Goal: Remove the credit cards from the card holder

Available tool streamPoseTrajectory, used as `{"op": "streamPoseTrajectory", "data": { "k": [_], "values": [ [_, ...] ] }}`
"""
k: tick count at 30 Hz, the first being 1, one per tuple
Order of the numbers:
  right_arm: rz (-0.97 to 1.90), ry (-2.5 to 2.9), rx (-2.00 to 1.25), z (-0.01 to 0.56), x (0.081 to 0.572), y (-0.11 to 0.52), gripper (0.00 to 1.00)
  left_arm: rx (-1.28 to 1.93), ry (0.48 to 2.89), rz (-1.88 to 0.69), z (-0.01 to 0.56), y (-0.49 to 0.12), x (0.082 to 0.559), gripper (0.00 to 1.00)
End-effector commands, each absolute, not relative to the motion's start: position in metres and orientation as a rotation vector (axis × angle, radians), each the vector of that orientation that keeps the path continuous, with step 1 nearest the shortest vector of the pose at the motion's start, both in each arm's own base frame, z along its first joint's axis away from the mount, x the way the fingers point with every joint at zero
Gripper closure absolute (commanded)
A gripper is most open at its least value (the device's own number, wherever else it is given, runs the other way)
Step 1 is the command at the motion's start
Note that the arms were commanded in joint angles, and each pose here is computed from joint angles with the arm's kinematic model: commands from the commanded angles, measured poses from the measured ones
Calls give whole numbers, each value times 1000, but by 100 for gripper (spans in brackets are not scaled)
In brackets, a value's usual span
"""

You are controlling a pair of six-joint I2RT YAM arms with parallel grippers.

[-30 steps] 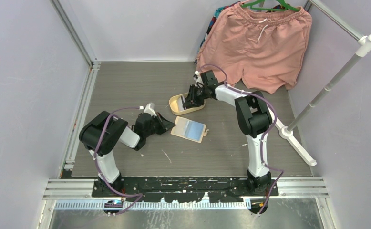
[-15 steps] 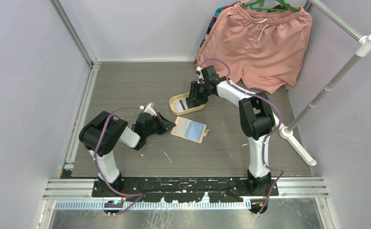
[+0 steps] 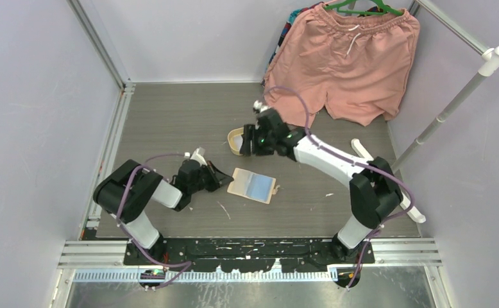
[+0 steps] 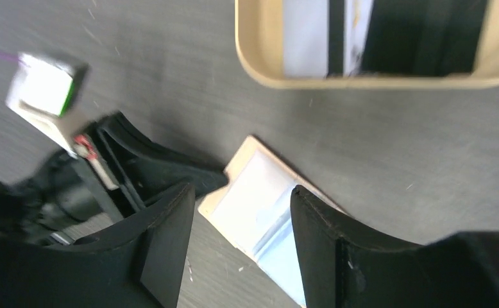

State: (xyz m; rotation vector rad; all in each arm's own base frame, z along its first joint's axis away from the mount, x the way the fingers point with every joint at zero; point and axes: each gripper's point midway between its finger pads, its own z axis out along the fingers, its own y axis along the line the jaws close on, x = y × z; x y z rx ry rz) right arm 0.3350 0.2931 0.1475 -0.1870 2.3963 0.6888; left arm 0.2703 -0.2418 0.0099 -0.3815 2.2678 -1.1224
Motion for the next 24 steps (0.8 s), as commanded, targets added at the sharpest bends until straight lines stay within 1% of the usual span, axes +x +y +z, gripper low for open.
{"op": "streamPoseTrajectory", "data": {
  "k": [1,6,16,24],
  "values": [
    [532,2432,-83,110,322,297,38,-509,2689,-827,-68,-197,183,100],
    [510,2482,-110,90,310,320,38,-496,2677,-819,-61,-199,184,100],
    [325,2549,-276,66,291,359,38,-497,2671,-798,-62,-196,182,100],
    [162,2566,-310,55,282,343,37,-504,2666,-787,-64,-194,182,100]
  ]
}}
